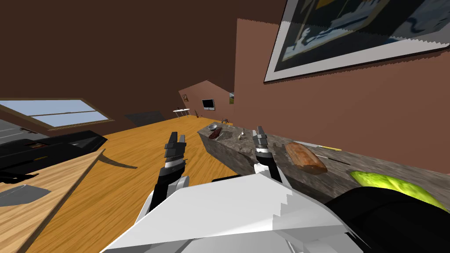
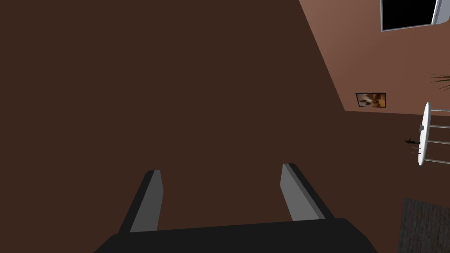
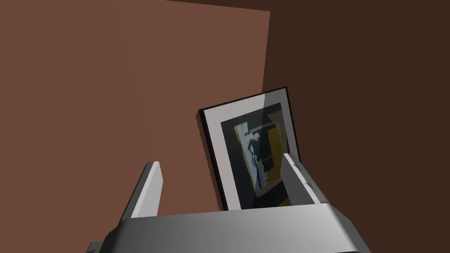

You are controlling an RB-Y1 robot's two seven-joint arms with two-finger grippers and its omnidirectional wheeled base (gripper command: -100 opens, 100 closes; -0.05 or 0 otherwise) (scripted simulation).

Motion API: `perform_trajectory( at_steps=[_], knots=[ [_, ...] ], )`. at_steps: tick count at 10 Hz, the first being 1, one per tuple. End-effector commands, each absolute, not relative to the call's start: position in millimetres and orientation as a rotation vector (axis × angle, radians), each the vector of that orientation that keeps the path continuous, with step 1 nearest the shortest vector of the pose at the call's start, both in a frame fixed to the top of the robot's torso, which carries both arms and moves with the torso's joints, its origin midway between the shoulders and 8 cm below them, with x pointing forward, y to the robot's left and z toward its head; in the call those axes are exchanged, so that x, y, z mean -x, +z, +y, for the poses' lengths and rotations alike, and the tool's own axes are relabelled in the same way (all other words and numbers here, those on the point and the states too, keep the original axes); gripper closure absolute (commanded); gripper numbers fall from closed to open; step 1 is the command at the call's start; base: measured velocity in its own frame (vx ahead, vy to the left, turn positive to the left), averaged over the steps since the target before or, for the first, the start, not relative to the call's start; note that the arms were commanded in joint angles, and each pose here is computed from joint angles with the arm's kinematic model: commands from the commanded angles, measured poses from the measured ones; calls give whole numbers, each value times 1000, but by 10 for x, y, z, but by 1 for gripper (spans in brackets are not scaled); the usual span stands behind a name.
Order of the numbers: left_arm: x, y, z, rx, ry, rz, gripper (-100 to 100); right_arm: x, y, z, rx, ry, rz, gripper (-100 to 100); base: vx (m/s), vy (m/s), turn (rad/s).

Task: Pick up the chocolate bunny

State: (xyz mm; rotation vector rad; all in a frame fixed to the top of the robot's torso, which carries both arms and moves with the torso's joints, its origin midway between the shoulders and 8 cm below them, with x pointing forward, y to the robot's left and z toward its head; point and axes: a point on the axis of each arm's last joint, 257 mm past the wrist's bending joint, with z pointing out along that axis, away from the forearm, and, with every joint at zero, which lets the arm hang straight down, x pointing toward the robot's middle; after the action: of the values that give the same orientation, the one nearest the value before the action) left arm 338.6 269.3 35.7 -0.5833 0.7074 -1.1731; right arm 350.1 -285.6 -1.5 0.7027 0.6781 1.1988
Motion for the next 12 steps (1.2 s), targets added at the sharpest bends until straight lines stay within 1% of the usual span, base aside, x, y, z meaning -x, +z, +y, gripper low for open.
perform_trajectory(
  at_steps=[1,5,12],
  knots=[
    [-3386,357,2693,583,-1173,707,0,-3530,-88,-2829,-677,1183,736,-100,6,18,31],
    [-3386,357,2693,583,-1173,707,0,-3638,-465,-2865,-644,1089,916,-100,29,48,57],
    [-3386,357,2693,583,-1173,707,0,-3718,-1419,-3264,-663,825,1219,-100,45,78,80]
  ],
)
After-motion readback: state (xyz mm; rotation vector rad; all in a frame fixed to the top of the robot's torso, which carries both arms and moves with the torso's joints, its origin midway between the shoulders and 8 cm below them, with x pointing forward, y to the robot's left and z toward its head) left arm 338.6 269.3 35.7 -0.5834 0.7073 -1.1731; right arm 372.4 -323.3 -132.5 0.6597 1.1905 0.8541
